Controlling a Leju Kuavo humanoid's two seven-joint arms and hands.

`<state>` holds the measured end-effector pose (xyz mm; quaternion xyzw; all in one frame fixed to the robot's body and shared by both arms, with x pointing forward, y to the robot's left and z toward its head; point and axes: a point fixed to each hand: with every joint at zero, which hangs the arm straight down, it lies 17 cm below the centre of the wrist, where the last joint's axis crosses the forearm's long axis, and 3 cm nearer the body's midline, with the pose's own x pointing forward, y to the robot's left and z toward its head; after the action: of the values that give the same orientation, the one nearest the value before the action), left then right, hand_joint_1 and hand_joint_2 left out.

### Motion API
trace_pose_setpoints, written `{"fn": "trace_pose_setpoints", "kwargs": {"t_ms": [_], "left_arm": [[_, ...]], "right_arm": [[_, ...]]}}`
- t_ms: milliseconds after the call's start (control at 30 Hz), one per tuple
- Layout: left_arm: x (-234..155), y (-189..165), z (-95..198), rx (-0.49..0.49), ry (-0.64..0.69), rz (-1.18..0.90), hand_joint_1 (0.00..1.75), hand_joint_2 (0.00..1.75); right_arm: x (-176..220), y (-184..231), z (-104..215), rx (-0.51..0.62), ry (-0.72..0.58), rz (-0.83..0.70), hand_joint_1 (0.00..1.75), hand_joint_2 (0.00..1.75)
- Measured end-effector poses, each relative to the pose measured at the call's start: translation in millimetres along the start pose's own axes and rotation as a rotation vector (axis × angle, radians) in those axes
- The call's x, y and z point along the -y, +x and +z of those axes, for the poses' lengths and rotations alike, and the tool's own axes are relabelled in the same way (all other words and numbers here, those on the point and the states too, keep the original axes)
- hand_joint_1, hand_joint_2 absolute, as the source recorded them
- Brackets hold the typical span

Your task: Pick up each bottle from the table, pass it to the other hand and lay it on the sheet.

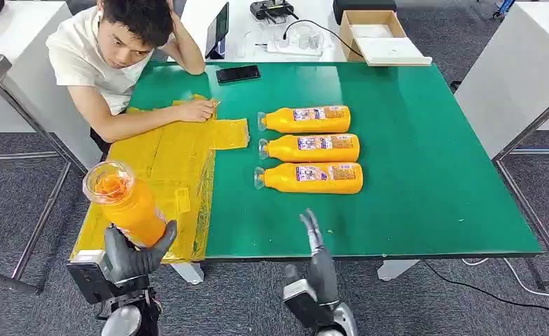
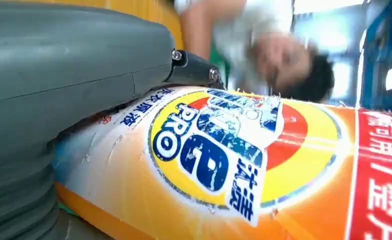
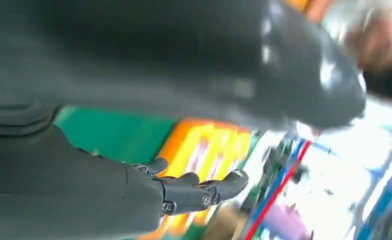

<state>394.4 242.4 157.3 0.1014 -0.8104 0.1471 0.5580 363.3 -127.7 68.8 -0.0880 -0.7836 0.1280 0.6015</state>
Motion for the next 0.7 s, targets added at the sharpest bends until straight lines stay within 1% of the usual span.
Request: {"fn": "trace_pose_setpoints", "kwargs": {"t_ms": [100, 133, 200, 233, 300, 333, 400, 467, 500, 533, 567, 600, 633, 700], "left_arm": [[-6.4, -4.9, -2.3, 0.000, 0.014, -0.031, 1.75, 1.75], [-9.1, -5.7, -3.2, 0.002, 0.023, -0.044, 1.61, 1.75], [-17.3, -3.1, -5.4, 0.035, 0.058, -0.129, 1.66, 1.75], [-21.2, -1.0, -6.4, 0.055, 0.074, -0.177, 1.64, 1.75], [-25.6, 2.0, -10.1, 0.097, 0.085, -0.298, 1.68, 1.75], [-24.2, 1.5, -13.0, 0.120, 0.067, -0.379, 1.66, 1.75], [-17.9, -3.7, -20.3, 0.159, 0.011, -0.552, 1.73, 1.75], [-11.1, -13.9, -30.0, 0.199, -0.052, -0.750, 1.75, 1.75], [-8.6, -25.6, -34.7, 0.194, -0.083, -0.833, 1.75, 1.75], [-10.3, -39.8, -39.9, 0.165, -0.101, -0.888, 1.75, 1.75], [-11.8, -54.9, -45.0, 0.125, -0.116, -0.930, 1.66, 1.75], [-13.8, -63.5, -49.5, 0.103, -0.125, -0.962, 1.62, 1.75], [-17.8, -82.7, -53.4, 0.054, -0.150, -1.023, 1.59, 1.75], [-22.2, -109.7, -60.8, -0.028, -0.203, -1.067, 1.59, 1.75]], "right_arm": [[24.6, -2.1, -3.0, -0.001, -0.059, 0.014, 0.00, 0.00], [29.8, -2.3, -3.1, -0.001, -0.074, 0.018, 0.00, 0.00], [49.6, -0.2, -3.1, 0.016, -0.149, 0.045, 0.00, 0.00], [62.2, 1.3, -3.7, 0.023, -0.195, 0.059, 0.00, 0.00], [86.5, 3.9, -4.6, 0.034, -0.275, 0.074, 0.00, 0.00], [99.1, 5.9, -5.1, 0.040, -0.315, 0.076, 0.00, 0.00], [118.6, 7.9, -6.3, 0.046, -0.375, 0.068, 0.00, 0.00], [127.4, 9.4, -7.9, 0.049, -0.401, 0.054, 0.00, 0.00], [127.8, 9.9, -8.7, 0.050, -0.403, 0.046, 0.00, 0.00], [126.3, 10.6, -9.3, 0.051, -0.401, 0.039, 0.00, 0.00], [124.6, 11.6, -10.4, 0.052, -0.399, 0.031, 0.00, 0.00], [123.0, 12.2, -11.5, 0.052, -0.397, 0.025, 0.00, 0.00], [121.6, 13.0, -13.5, 0.054, -0.396, 0.019, 0.00, 0.00], [117.6, 12.9, -17.0, 0.052, -0.390, 0.009, 0.00, 0.00]]}}
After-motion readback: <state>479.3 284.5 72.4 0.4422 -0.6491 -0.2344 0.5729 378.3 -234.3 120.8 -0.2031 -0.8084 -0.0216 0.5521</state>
